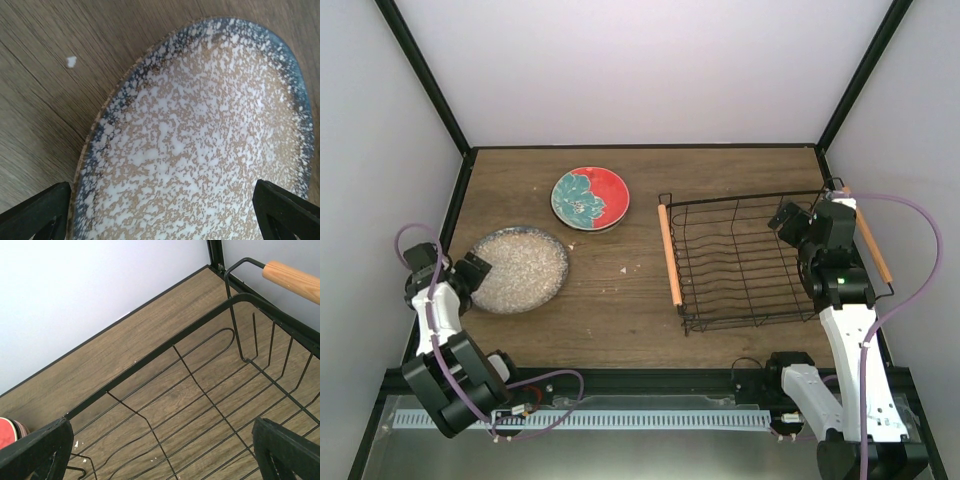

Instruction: Unload the plates from the dish rack

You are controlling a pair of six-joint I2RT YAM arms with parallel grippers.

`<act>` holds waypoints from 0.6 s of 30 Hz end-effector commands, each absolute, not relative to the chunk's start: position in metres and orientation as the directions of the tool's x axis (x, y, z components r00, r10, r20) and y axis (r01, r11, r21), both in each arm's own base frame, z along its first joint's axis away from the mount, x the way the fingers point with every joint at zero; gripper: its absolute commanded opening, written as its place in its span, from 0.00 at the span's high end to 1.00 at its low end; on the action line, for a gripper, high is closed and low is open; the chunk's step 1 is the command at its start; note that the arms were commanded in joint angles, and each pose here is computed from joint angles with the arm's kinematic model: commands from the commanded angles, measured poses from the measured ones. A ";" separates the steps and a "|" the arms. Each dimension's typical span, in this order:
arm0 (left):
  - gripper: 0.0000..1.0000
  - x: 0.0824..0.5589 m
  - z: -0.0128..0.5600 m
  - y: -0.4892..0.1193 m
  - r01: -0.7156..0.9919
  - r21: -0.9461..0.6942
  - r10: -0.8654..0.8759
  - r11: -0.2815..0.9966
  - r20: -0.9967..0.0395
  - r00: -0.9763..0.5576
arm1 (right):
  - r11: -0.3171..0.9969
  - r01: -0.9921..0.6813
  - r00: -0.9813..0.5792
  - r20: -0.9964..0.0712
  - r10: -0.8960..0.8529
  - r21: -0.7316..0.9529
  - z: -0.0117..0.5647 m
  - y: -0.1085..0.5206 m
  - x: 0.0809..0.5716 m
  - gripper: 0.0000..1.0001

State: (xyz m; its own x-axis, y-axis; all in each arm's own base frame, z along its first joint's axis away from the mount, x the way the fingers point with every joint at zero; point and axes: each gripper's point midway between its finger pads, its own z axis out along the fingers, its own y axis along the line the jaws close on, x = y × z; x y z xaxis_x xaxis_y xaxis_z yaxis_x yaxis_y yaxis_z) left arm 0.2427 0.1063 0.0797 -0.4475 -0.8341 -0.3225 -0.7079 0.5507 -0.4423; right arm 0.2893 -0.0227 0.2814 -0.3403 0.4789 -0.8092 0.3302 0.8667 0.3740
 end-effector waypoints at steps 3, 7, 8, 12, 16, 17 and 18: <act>0.00 0.248 0.091 0.124 -0.731 -0.390 -0.823 0.560 -0.358 -0.440 | 0.869 0.334 -0.335 -0.816 0.471 0.364 0.283 -0.023 0.287 0.00; 0.00 0.246 0.094 0.129 -0.748 -0.364 -0.824 0.555 -0.364 -0.434 | 0.870 0.335 -0.333 -0.818 0.469 0.363 0.283 -0.024 0.287 0.00; 0.00 0.246 0.097 0.132 -0.753 -0.351 -0.821 0.557 -0.373 -0.433 | 0.869 0.334 -0.334 -0.817 0.471 0.364 0.283 -0.023 0.287 0.00; 0.00 0.254 0.122 0.144 -0.745 -0.340 -0.798 0.574 -0.437 -0.415 | 0.892 0.291 -0.381 -0.813 0.440 0.346 0.281 -0.015 0.293 0.00; 0.00 0.280 0.168 0.156 -0.683 -0.382 -0.749 0.623 -0.543 -0.379 | 0.926 0.186 -0.490 -0.785 0.378 0.330 0.276 0.006 0.313 0.00; 0.00 0.287 0.177 0.154 -0.656 -0.395 -0.735 0.643 -0.561 -0.382 | 0.928 0.155 -0.508 -0.778 0.369 0.338 0.276 0.012 0.319 0.00; 0.00 0.295 0.185 0.151 -0.622 -0.410 -0.718 0.667 -0.577 -0.389 | 0.928 0.142 -0.513 -0.776 0.367 0.344 0.278 0.015 0.323 0.00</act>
State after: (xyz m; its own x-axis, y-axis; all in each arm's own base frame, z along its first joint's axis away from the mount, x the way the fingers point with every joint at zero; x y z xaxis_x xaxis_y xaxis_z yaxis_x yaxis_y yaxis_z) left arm 0.2702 0.1490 0.1457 -0.3971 -0.7821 -0.4803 -0.7120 0.5927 -0.3765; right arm 0.3066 -0.0095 0.2640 -0.4550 0.4299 -0.7799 0.2781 0.9006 0.3342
